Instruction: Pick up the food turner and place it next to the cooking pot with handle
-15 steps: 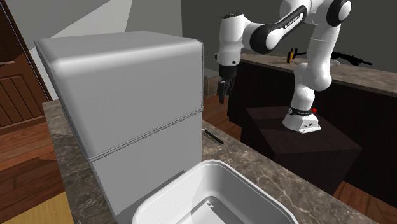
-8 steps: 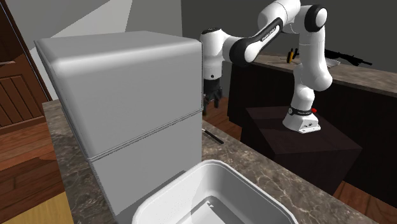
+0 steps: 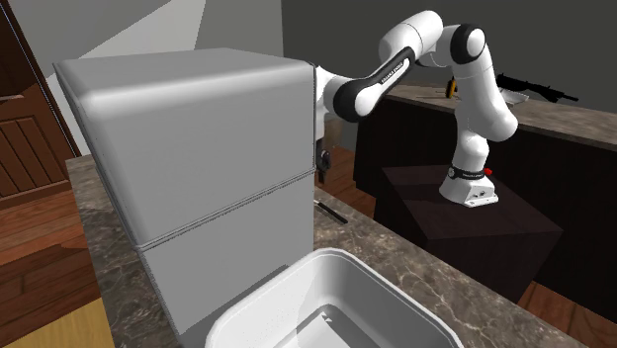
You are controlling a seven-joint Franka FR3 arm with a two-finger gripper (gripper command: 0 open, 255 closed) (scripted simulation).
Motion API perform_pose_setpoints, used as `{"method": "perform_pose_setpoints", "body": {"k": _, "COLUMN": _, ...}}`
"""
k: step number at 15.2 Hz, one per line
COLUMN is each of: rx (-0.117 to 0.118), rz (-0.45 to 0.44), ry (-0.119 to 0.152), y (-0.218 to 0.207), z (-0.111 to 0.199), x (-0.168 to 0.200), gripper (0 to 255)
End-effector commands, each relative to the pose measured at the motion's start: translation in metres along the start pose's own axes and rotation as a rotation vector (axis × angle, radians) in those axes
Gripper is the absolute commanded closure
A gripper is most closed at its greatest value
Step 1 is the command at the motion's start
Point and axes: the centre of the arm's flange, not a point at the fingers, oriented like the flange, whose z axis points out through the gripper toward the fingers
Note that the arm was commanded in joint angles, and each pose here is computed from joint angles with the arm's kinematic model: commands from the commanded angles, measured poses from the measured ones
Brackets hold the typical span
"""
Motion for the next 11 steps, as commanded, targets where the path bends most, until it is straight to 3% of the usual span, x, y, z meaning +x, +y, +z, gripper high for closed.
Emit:
{"method": "perform_pose_setpoints", "body": {"k": 1, "rx": 0.001, "rz": 0.002, "ry": 0.000, "y": -0.001, "z": 0.012, "x": -0.001, "gripper": 0}}
{"method": "perform_pose_setpoints", "body": {"k": 4, "rx": 0.001, "rz": 0.001, "ry": 0.000, "y": -0.001, "z": 0.026, "x": -0.001, "gripper": 0}}
{"method": "perform_pose_setpoints", "body": {"k": 11, "rx": 0.001, "rz": 0.002, "ry": 0.000, "y": -0.001, "z": 0.026, "x": -0.001, "gripper": 0}}
